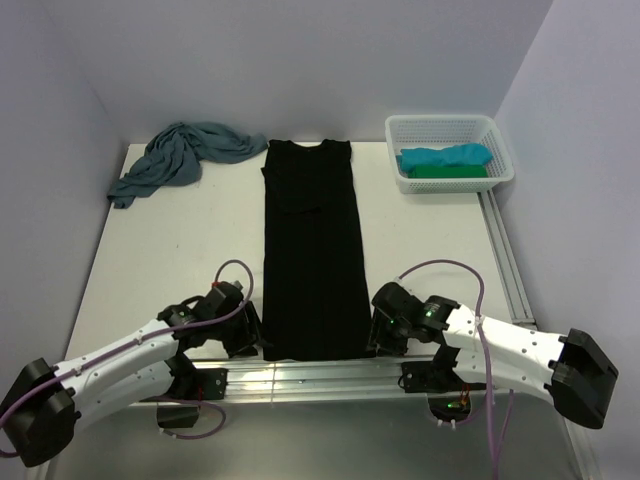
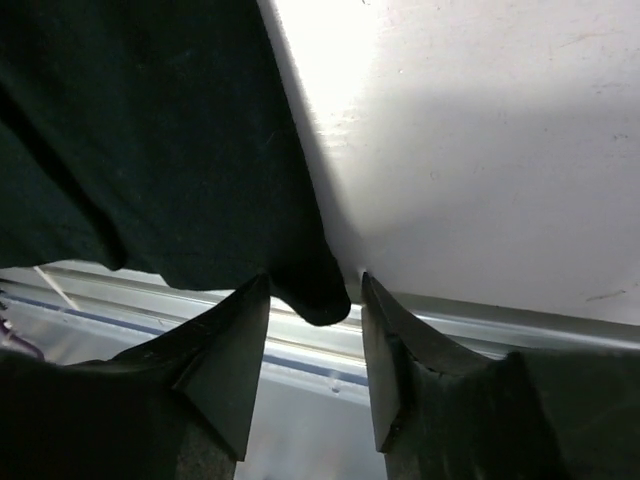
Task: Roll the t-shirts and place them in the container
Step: Roll the tshirt
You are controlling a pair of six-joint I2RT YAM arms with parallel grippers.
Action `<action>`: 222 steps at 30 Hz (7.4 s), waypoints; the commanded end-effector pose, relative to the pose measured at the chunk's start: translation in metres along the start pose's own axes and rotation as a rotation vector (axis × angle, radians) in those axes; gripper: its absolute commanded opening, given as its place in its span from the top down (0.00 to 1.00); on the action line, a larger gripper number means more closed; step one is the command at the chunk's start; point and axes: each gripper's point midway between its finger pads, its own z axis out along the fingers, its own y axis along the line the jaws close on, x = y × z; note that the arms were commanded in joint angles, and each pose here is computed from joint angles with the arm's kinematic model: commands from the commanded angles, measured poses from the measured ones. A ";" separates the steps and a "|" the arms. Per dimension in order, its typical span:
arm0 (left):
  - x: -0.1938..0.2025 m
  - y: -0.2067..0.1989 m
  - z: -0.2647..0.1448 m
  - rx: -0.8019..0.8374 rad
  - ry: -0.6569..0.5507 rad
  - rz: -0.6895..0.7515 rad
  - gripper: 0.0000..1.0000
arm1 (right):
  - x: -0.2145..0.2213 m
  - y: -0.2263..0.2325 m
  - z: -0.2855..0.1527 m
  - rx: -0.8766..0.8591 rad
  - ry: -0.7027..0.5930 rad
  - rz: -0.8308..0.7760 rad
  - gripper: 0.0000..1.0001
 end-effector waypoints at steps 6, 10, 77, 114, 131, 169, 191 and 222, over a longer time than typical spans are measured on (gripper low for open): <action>0.000 -0.005 0.010 -0.007 0.001 0.014 0.51 | -0.008 0.017 -0.001 -0.042 -0.031 -0.010 0.60; 0.005 0.000 0.012 -0.013 0.022 0.015 0.62 | -0.007 0.016 0.002 -0.039 -0.024 -0.010 0.65; -0.121 -0.070 -0.024 -0.028 -0.015 0.048 1.00 | -0.136 0.069 -0.049 -0.037 -0.024 -0.143 1.00; -0.228 -0.108 -0.020 0.082 -0.061 -0.049 0.37 | -0.230 0.091 -0.043 -0.106 -0.048 -0.085 0.43; -0.114 -0.039 -0.006 0.080 0.035 -0.026 0.34 | -0.136 0.035 -0.013 -0.149 0.055 -0.055 0.41; -0.096 -0.001 0.050 -0.075 0.054 -0.090 0.77 | -0.133 0.021 0.030 -0.145 0.073 -0.013 0.69; -0.085 -0.039 0.013 -0.125 0.212 -0.027 1.00 | -0.120 0.045 -0.024 -0.181 0.174 -0.053 0.98; -0.194 -0.100 0.002 0.044 0.198 -0.056 1.00 | -0.217 0.081 -0.041 -0.237 0.172 -0.028 1.00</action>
